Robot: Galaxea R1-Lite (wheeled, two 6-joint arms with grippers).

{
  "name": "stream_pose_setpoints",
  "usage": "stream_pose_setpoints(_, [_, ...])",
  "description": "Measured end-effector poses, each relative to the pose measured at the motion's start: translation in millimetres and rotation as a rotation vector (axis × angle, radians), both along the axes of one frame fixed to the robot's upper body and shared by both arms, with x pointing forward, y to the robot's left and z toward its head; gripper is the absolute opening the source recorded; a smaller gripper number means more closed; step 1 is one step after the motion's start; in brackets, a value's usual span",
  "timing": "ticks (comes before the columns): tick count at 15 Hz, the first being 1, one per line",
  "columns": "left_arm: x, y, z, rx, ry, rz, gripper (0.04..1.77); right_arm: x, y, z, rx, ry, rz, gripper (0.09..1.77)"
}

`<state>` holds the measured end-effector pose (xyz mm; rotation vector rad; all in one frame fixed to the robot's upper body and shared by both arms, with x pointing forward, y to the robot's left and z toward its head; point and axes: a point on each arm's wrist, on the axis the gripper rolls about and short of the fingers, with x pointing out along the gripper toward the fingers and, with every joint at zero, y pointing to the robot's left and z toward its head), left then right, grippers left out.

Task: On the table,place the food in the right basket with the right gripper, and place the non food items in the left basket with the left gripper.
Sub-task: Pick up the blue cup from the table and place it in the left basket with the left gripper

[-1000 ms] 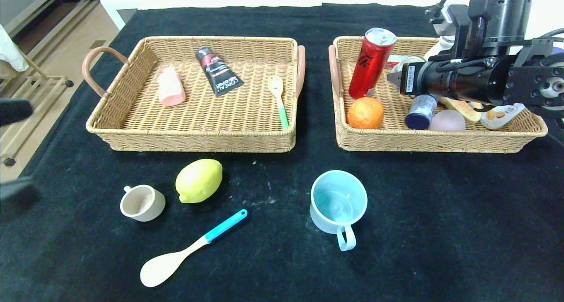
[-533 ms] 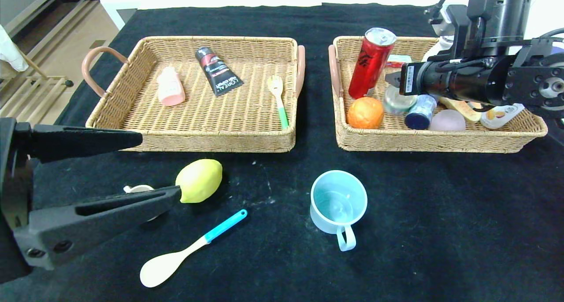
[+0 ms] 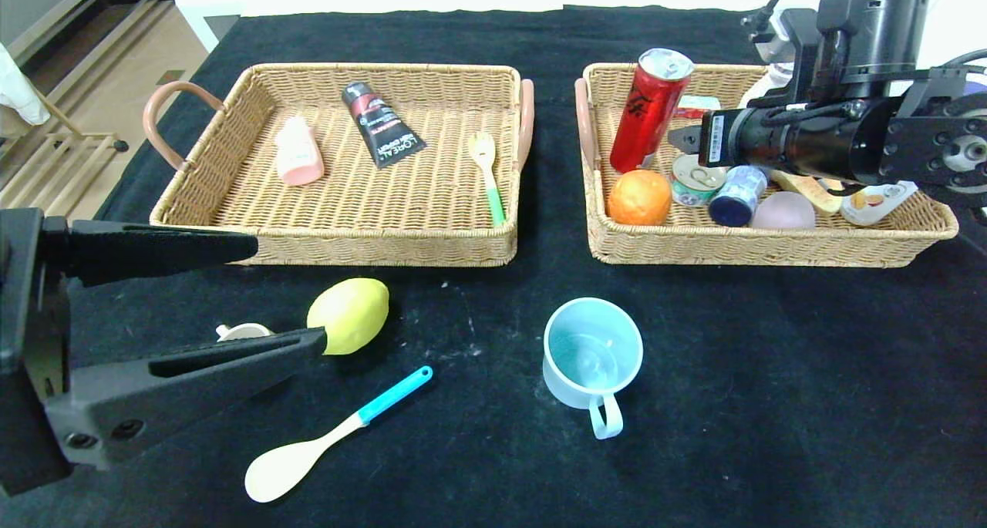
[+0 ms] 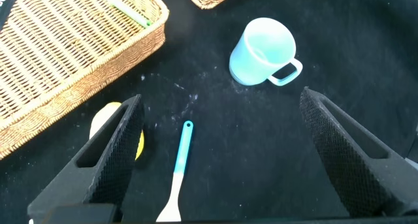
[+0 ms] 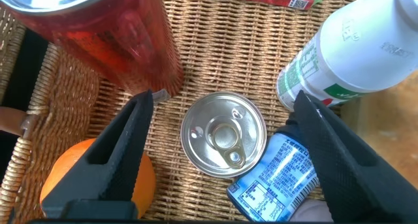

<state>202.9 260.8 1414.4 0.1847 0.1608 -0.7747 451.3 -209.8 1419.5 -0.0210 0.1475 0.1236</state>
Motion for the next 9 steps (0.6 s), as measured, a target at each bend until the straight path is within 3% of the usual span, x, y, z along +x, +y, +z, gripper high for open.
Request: stream_pose_setpoints(9, [-2.0, 1.2, 1.3, -0.004, -0.007, 0.000, 1.72, -20.4, -2.7, 10.7, -0.016, -0.012, 0.029, 1.67])
